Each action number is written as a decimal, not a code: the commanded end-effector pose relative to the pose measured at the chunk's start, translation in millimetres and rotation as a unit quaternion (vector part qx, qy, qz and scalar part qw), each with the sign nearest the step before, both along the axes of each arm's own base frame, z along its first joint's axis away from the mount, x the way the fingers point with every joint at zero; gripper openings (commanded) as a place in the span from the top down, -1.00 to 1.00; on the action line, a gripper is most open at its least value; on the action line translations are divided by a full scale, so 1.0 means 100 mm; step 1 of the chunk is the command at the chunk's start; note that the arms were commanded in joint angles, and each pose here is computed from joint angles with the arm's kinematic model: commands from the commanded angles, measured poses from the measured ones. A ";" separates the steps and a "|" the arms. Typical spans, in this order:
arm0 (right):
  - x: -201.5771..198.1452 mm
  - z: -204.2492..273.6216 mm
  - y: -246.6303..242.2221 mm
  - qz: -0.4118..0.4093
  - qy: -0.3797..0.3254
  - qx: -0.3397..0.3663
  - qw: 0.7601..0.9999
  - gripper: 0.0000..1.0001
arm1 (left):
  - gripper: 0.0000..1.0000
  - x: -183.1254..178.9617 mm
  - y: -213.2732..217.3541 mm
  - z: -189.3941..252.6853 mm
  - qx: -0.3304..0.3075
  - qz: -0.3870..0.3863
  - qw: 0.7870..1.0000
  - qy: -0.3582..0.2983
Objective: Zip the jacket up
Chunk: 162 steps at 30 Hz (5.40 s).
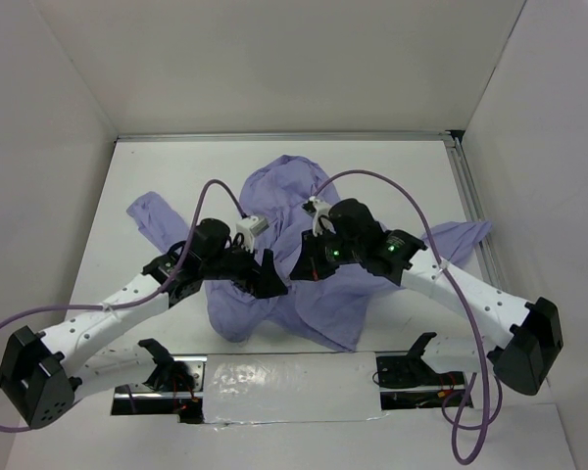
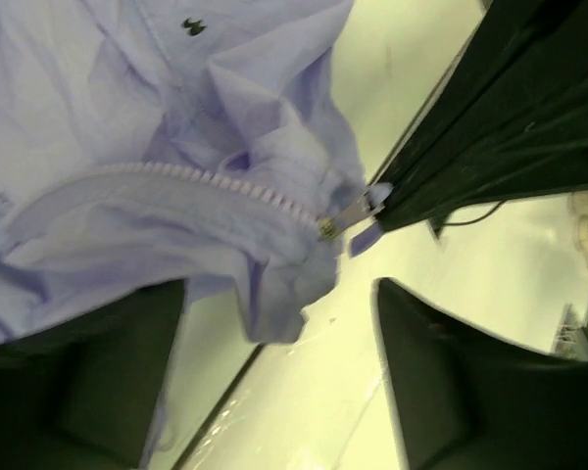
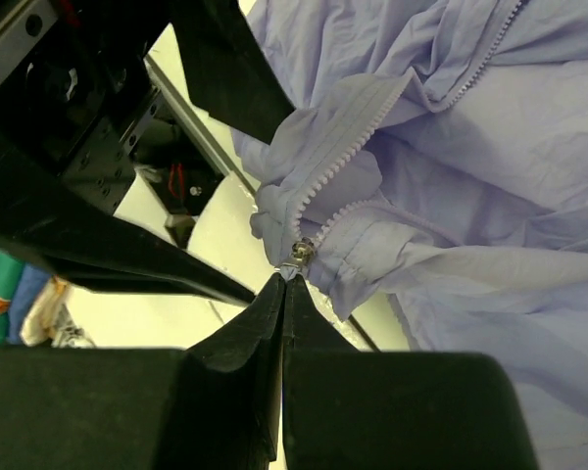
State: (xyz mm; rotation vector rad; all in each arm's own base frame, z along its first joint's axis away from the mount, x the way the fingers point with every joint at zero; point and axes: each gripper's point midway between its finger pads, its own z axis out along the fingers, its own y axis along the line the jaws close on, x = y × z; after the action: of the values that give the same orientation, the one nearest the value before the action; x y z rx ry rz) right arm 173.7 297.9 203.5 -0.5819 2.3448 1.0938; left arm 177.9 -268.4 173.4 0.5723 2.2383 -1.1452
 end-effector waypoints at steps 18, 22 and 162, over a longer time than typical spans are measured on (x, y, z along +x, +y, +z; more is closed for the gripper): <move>-0.01 0.34 -0.10 0.040 0.109 0.081 0.990 1.00 | -0.99 0.26 0.03 0.89 0.060 -0.057 0.917 -0.391; 0.09 0.46 -0.13 0.027 0.110 0.097 0.989 1.00 | -0.96 0.31 -0.10 0.77 0.105 -0.035 0.905 -0.412; 0.21 0.51 -0.23 0.013 -0.033 0.032 0.999 1.00 | 0.28 0.21 -0.59 0.66 0.211 -0.049 0.853 -0.475</move>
State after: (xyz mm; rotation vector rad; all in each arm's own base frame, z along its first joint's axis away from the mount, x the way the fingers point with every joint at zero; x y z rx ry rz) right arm 193.1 271.1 235.2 -0.6045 2.3005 1.1075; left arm 193.9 -314.1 209.5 1.1988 1.6192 -0.1936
